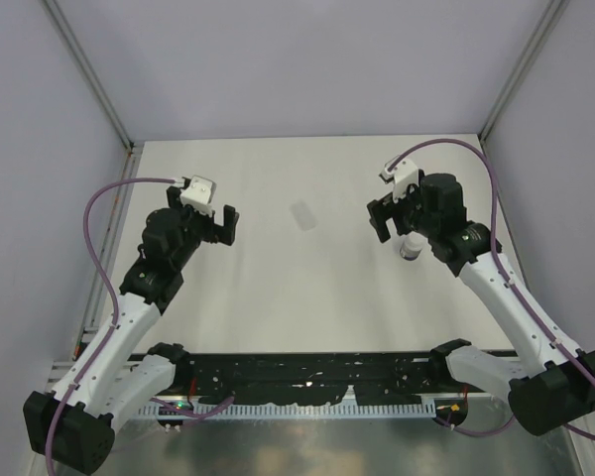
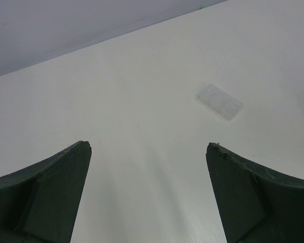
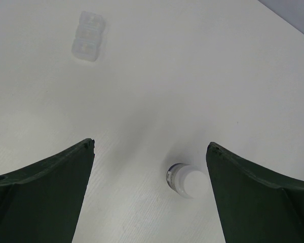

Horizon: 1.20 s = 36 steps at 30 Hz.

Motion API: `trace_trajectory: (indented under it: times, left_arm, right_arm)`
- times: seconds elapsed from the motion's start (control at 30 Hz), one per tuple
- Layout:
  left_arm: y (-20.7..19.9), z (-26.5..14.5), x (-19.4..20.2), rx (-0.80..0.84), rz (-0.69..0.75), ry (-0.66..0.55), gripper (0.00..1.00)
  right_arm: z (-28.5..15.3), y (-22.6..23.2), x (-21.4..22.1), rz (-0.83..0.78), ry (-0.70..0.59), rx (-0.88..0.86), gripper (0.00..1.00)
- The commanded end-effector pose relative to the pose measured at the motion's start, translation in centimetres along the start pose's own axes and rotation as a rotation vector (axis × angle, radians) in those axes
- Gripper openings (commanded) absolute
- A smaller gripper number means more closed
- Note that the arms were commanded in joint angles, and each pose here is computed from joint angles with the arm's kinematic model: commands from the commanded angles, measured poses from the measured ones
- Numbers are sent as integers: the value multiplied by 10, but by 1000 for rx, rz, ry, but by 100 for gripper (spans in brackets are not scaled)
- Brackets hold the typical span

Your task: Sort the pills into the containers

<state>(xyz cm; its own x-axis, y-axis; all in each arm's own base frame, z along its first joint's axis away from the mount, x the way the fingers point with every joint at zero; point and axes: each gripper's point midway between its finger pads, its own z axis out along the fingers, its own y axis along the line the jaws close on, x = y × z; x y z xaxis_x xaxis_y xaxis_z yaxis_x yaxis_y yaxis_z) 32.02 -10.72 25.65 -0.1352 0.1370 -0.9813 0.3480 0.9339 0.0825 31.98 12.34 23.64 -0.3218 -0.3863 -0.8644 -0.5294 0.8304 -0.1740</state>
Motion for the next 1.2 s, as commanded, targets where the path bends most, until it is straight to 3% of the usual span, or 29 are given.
trace_trajectory:
  times: [0.0,0.3,0.67,0.97,1.17]
  left_arm:
    - [2,-2,-19,-2,14,-77,100]
    - [2,-3,-16,-6,16,-63,100]
    - [5,1,-8,-17,16,-40,100]
    - [4,0,-4,-15,19,-34,100]
    - [3,2,-4,-12,12,-28,100]
  right_arm:
    - [4,-4,-26,-18,-60,-2,95]
    - [45,15,-31,-50,17,-37,95]
    - [143,58,-28,14,125,-165,95]
    - [209,100,-2,73,231,-232,100]
    - [235,114,20,96,314,-239,96]
